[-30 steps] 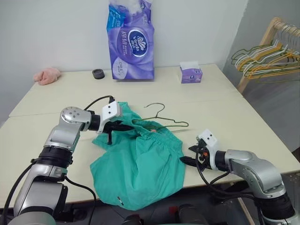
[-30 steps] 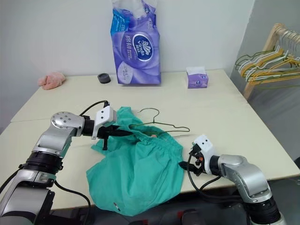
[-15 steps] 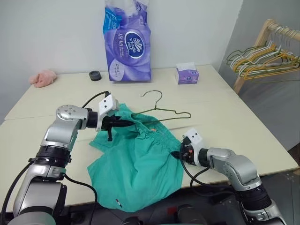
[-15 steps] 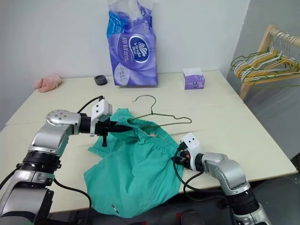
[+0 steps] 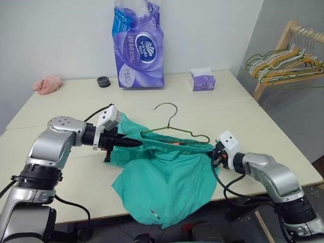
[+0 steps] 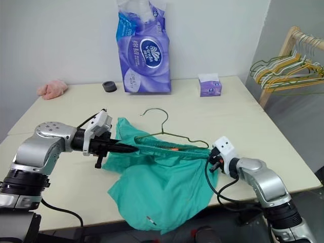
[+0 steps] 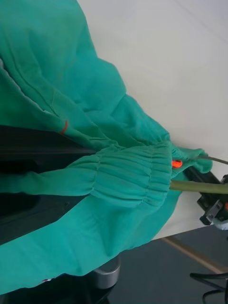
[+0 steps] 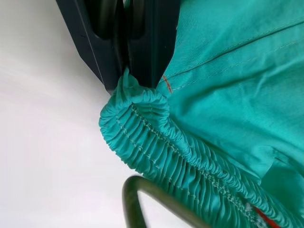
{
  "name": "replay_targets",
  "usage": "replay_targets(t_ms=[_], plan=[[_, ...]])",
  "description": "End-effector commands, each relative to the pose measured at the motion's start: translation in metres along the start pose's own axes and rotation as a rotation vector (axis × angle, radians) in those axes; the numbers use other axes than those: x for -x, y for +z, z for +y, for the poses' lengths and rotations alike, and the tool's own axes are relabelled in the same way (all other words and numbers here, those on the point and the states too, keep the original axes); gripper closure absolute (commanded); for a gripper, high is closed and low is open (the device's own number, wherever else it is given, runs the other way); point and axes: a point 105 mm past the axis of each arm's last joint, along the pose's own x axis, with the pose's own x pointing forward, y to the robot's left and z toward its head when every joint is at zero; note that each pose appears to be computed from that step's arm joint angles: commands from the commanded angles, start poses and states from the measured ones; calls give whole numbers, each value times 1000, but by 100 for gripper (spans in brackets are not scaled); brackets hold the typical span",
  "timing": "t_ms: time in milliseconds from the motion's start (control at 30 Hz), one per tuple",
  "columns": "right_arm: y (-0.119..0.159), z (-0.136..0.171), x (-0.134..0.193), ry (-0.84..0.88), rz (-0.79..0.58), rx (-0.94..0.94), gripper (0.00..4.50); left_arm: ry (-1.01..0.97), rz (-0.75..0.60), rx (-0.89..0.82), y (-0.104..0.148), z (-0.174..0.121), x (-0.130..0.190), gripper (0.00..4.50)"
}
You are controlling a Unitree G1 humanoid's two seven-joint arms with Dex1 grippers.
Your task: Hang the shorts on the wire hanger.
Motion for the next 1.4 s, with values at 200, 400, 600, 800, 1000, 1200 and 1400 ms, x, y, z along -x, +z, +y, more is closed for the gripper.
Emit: replay_targets(t_ms=[200, 400, 600, 800, 1000, 1200, 1400], plan=[[9, -14, 19, -61, -18, 65, 447, 47, 76, -66, -5, 7, 10, 450], [8, -18, 32, -53, 9, 117, 447, 70, 170, -85, -21, 11, 15, 450], [6, -25, 52, -24, 78, 230, 447, 117, 214, -106, -29, 18, 18, 450], [14, -21, 53, 8, 93, 378, 447, 168, 188, -143, -22, 28, 12, 450], [60, 6, 32, 67, 8, 584, 447, 170, 88, -199, -1, 25, -18, 450], [65, 20, 24, 148, 19, 633, 447, 156, 95, -212, -4, 17, -29, 450], [56, 18, 29, 182, 68, 673, 398, 165, 96, -211, -8, 16, -32, 450]])
